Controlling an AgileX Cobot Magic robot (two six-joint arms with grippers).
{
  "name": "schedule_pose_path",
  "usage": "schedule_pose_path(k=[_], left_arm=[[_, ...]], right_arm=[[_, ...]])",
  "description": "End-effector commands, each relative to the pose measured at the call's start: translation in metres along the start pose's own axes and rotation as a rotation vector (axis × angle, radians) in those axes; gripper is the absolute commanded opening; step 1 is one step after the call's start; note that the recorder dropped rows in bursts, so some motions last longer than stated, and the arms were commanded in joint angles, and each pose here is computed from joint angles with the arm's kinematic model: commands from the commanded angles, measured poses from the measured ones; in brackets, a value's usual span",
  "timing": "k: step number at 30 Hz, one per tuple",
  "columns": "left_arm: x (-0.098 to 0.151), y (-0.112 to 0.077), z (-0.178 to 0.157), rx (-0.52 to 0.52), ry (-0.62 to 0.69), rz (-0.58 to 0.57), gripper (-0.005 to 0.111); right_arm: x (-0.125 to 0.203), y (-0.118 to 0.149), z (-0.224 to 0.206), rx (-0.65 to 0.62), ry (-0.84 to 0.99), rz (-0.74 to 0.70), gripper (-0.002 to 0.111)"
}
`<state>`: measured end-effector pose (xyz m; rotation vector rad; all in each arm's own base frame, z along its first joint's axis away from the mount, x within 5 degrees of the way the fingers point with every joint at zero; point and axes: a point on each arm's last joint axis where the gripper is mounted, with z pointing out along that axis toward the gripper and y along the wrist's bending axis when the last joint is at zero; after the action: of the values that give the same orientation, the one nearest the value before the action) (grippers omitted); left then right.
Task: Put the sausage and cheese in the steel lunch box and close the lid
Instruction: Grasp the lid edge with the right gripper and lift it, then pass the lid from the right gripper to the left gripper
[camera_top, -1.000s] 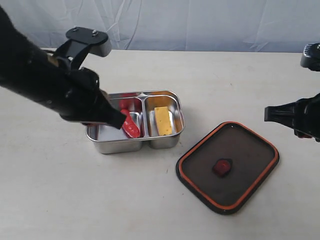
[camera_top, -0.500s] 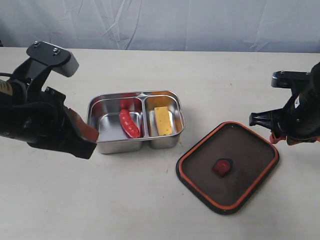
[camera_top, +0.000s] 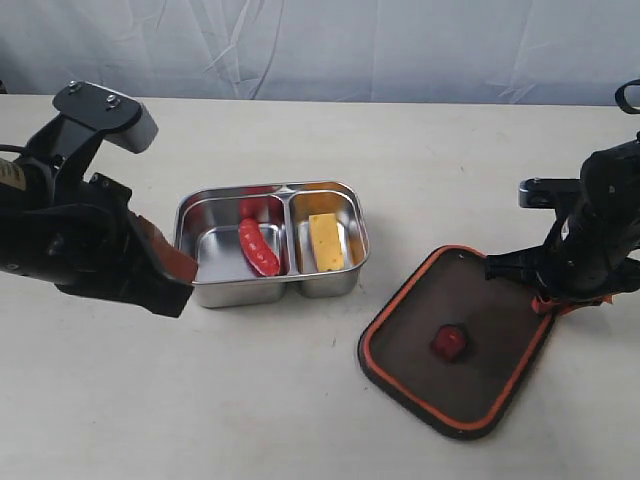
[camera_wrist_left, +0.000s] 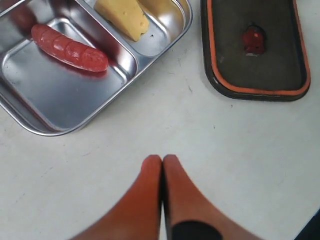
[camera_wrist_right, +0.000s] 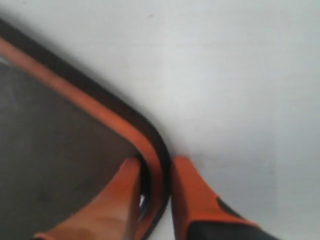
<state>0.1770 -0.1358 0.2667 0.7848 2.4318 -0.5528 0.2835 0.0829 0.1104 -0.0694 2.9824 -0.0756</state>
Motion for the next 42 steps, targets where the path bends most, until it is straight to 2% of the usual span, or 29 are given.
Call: schedule_pose_path(k=[1,3,6,11,15,22,27,33,42], left_arm=[[0.001,0.0,-0.001,-0.003,-0.007,0.006,0.0],[0.001,-0.002,-0.001,0.019,-0.003,-0.019,0.0],[0.002,-0.006,-0.001,0.065,0.009,-0.067,0.009],[0.001,-0.01,-0.001,0.108,-0.002,-0.122,0.041],[-0.004,-0.013,-0.002,0.144,-0.045,-0.185,0.054],[-0.008,-0.014,-0.002,0.164,-0.094,-0.213,0.056],[-0.007,-0.016,-0.003,0.181,-0.08,-0.222,0.056],[-0.008,-0.02,-0.003,0.226,-0.086,-0.222,0.056],[-0.009,-0.021,-0.004,0.24,-0.094,-0.22,0.056]], right_arm=[[0.004,-0.003,0.007,0.028,0.04,-0.028,0.0],[0.005,-0.005,0.006,0.042,0.052,-0.039,0.0],[0.005,-0.005,0.001,0.042,0.045,-0.037,0.0],[0.001,-0.006,-0.023,0.022,-0.033,-0.049,0.0],[-0.001,-0.008,-0.04,0.008,-0.093,-0.043,0.0],[-0.001,-0.009,-0.056,-0.004,-0.147,-0.045,-0.001],[0.0,-0.008,-0.065,-0.031,-0.167,-0.071,-0.001],[0.001,0.0,-0.076,-0.134,-0.2,-0.111,-0.001],[0.004,0.016,-0.095,-0.331,-0.269,-0.22,-0.001]])
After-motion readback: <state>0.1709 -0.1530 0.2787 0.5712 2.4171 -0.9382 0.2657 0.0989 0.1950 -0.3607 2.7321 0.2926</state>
